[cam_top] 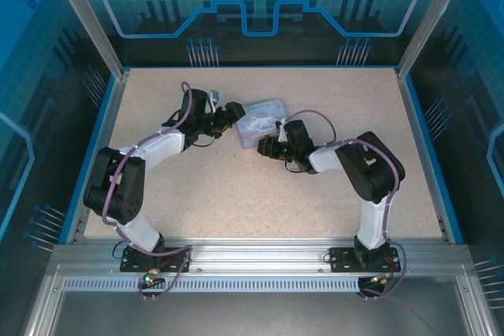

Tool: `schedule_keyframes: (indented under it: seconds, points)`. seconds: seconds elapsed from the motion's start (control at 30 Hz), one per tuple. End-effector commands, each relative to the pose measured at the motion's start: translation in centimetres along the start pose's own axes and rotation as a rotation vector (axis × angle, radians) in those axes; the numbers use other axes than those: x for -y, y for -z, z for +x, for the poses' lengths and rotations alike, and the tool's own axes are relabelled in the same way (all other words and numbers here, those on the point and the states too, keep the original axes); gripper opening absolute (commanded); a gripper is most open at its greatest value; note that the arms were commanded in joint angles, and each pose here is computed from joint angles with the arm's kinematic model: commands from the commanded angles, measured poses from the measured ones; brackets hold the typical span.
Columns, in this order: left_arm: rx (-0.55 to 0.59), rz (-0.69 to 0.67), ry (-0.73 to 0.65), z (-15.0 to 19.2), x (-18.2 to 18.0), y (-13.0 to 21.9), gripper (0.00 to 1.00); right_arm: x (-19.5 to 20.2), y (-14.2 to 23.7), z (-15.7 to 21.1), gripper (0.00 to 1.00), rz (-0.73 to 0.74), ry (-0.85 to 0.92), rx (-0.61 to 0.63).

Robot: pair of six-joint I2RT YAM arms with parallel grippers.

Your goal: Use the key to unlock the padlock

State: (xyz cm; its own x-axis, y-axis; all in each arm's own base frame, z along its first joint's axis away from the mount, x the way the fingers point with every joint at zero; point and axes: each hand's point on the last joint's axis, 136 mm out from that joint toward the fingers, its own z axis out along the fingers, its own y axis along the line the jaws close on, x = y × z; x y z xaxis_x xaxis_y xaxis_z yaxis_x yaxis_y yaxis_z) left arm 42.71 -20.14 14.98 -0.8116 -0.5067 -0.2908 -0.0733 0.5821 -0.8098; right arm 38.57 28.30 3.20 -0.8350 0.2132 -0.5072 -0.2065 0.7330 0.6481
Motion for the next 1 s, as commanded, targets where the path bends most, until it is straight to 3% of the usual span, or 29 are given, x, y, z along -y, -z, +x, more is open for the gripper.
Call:
schedule_keyframes:
  seconds: [0.0,0.47,0.8,0.97]
  points:
    - [-0.006,0.020,-0.007,-0.65,0.40,-0.10,0.82,2.99,-1.53,4.73,0.41,0.106,-0.038,-0.112]
    - [-0.015,0.030,0.008,-0.51,0.44,-0.05,0.82,3.34,-1.37,5.00,0.27,0.221,-0.005,-0.014]
    - [-0.014,0.031,0.009,-1.02,0.29,-0.41,0.83,3.56,-1.00,5.17,0.06,0.232,-0.001,-0.014]
    - [-0.009,0.009,-0.003,-1.27,-0.28,-0.50,0.83,3.77,-0.78,5.19,0.00,0.237,-0.006,-0.019]
